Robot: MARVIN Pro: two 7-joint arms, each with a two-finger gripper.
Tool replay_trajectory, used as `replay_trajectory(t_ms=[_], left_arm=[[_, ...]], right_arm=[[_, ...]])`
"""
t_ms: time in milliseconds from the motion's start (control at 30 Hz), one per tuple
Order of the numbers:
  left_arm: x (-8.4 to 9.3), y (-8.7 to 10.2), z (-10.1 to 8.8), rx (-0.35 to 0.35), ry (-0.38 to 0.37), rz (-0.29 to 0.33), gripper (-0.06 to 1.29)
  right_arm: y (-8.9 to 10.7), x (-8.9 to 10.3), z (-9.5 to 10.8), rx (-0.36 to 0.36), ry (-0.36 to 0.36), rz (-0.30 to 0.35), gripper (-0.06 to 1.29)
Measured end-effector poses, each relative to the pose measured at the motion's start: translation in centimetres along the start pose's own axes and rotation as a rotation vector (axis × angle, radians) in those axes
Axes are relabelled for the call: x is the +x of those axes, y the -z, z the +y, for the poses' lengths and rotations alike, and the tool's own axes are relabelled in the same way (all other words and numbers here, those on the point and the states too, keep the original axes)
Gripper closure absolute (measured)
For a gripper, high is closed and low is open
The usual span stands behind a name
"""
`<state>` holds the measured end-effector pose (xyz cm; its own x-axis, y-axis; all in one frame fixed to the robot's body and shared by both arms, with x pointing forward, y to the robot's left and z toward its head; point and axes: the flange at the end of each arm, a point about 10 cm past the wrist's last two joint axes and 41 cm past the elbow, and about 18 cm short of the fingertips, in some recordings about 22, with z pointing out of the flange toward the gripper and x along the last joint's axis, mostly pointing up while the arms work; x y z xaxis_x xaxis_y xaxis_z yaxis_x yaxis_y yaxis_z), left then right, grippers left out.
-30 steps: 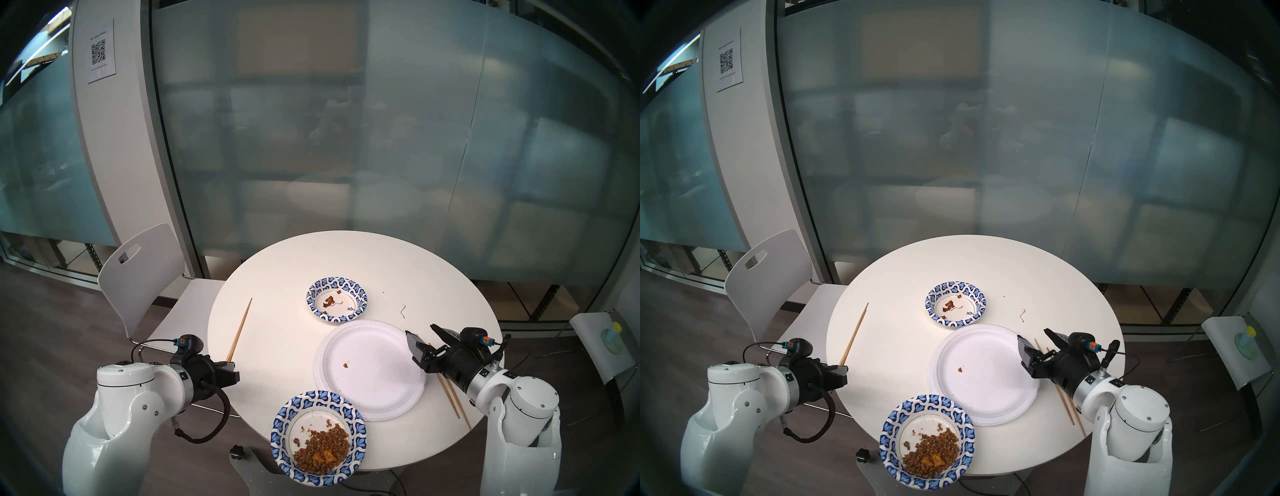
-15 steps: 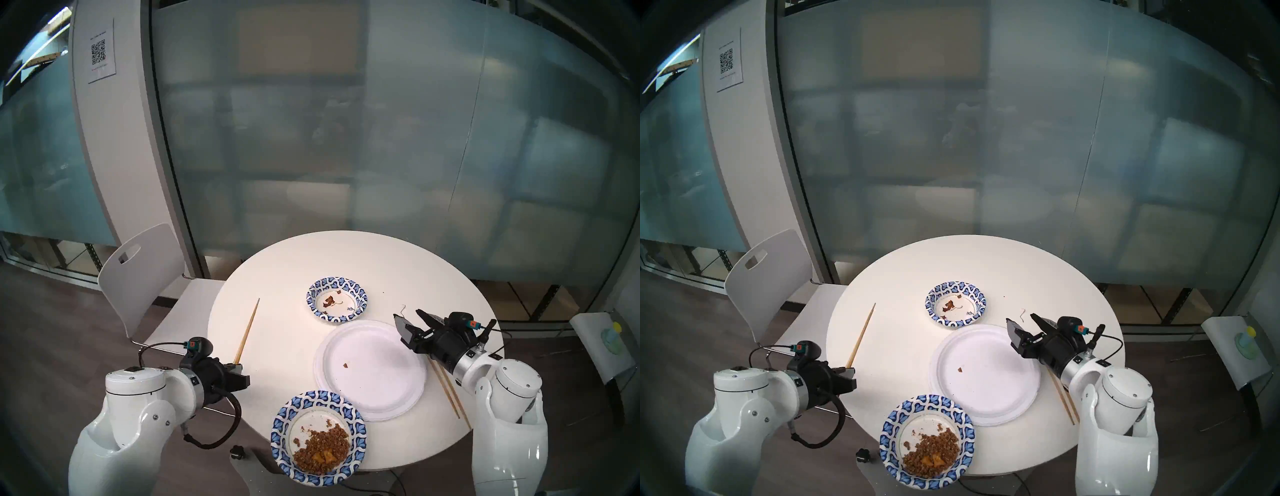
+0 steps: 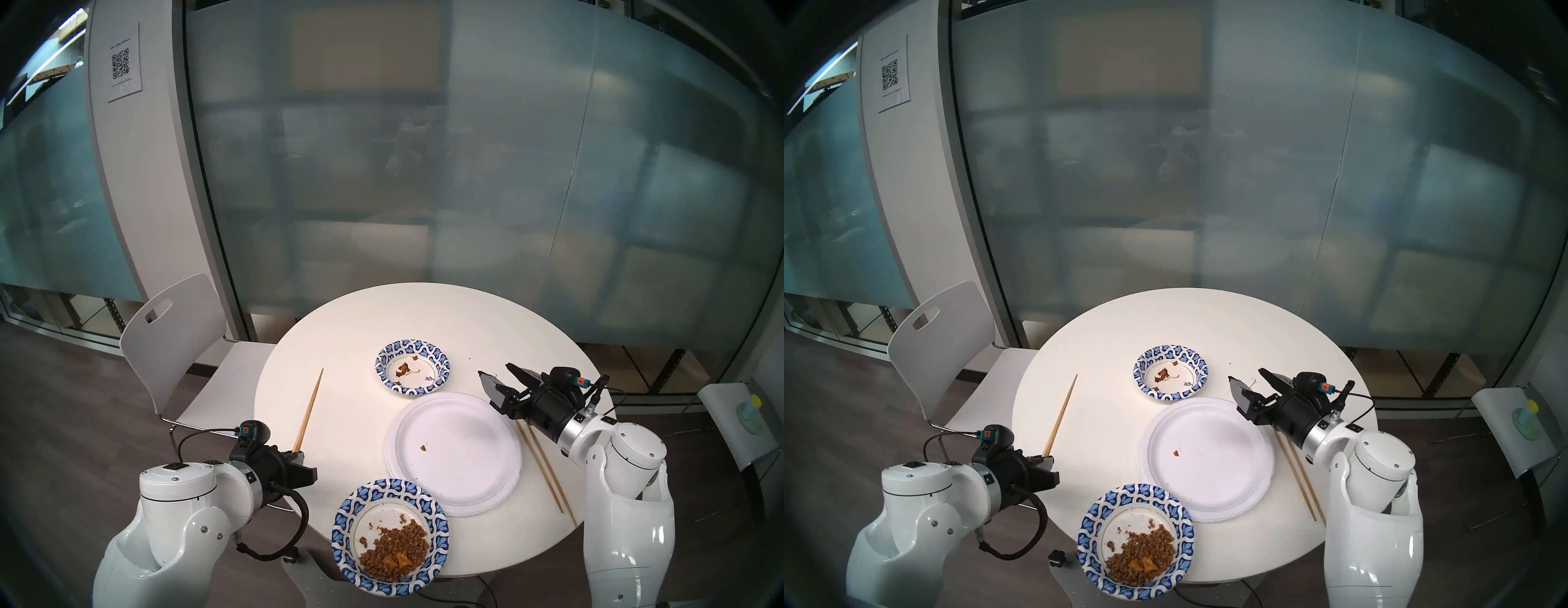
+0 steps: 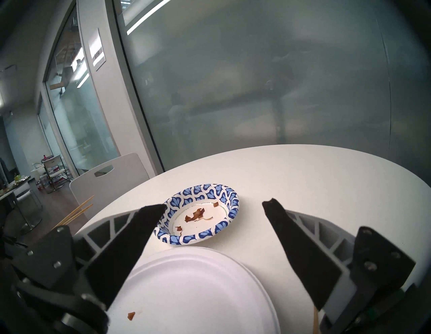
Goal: Stack the plates into one stack
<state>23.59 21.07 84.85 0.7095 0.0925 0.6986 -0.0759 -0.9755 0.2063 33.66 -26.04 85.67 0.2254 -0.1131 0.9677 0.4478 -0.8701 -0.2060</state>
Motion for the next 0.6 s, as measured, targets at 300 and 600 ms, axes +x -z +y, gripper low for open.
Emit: replay_trajectory(t_ms=[300, 600], left_arm=[[0.1, -0.1, 0.4, 0.014, -0.004, 0.012, 1.15], [0.6, -0.3, 0.8, 0.022, 0.000, 0.030, 1.15]], right_arm=[[0.5, 0.5, 0.3, 0.012, -0.001, 0.007, 0.04], [-0.8, -0.2, 1.4, 0.063, -0.063, -0.046, 0.04]])
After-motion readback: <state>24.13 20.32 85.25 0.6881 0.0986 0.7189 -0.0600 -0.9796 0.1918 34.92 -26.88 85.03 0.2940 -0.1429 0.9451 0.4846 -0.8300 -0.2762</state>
